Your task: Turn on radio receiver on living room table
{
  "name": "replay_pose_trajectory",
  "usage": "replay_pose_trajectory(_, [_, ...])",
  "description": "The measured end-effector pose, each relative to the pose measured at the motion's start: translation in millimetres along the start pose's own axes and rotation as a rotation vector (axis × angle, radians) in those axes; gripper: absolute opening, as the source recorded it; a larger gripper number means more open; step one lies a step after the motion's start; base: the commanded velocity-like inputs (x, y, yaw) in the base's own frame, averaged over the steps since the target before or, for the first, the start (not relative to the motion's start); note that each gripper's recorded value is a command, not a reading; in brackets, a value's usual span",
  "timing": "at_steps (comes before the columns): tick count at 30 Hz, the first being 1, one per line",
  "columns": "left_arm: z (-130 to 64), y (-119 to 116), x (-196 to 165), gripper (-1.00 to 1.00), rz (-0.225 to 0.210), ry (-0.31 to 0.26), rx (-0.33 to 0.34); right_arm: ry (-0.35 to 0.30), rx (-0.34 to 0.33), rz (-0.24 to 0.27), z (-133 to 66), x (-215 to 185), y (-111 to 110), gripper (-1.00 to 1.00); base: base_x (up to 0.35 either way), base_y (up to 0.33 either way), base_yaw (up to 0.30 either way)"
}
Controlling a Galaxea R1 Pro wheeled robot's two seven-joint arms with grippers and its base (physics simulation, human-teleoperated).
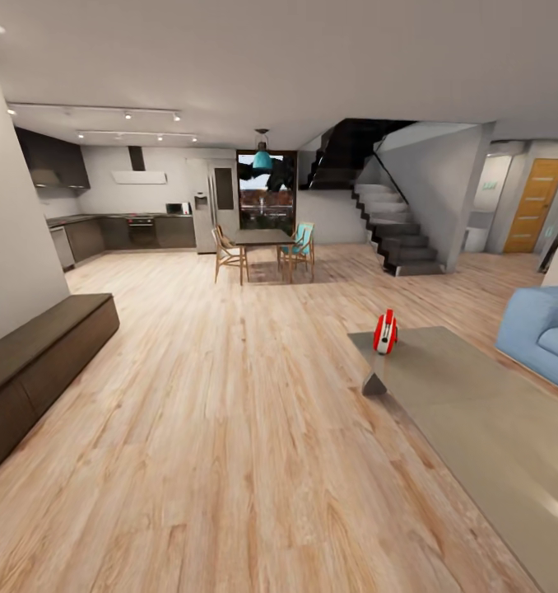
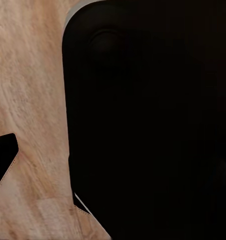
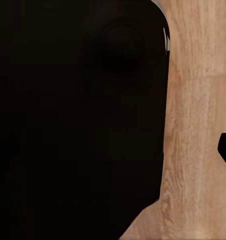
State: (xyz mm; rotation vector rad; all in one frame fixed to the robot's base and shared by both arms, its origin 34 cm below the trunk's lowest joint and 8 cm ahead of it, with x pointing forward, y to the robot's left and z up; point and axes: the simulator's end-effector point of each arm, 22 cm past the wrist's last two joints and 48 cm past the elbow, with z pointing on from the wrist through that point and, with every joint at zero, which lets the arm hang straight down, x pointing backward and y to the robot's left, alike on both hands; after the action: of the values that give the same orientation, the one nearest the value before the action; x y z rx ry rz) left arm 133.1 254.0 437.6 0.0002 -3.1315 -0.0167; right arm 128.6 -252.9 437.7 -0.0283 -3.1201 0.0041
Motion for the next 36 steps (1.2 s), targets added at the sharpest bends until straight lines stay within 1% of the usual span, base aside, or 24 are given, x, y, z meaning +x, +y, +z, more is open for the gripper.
replay_pose_trajectory(36, [0.0, -2.9, -2.1, 1.0, 0.003, -0.003, 0.011, 0.0, -0.001, -0.004, 0.0, -0.1, 0.5, 1.0, 0.321, 0.097, 0.0])
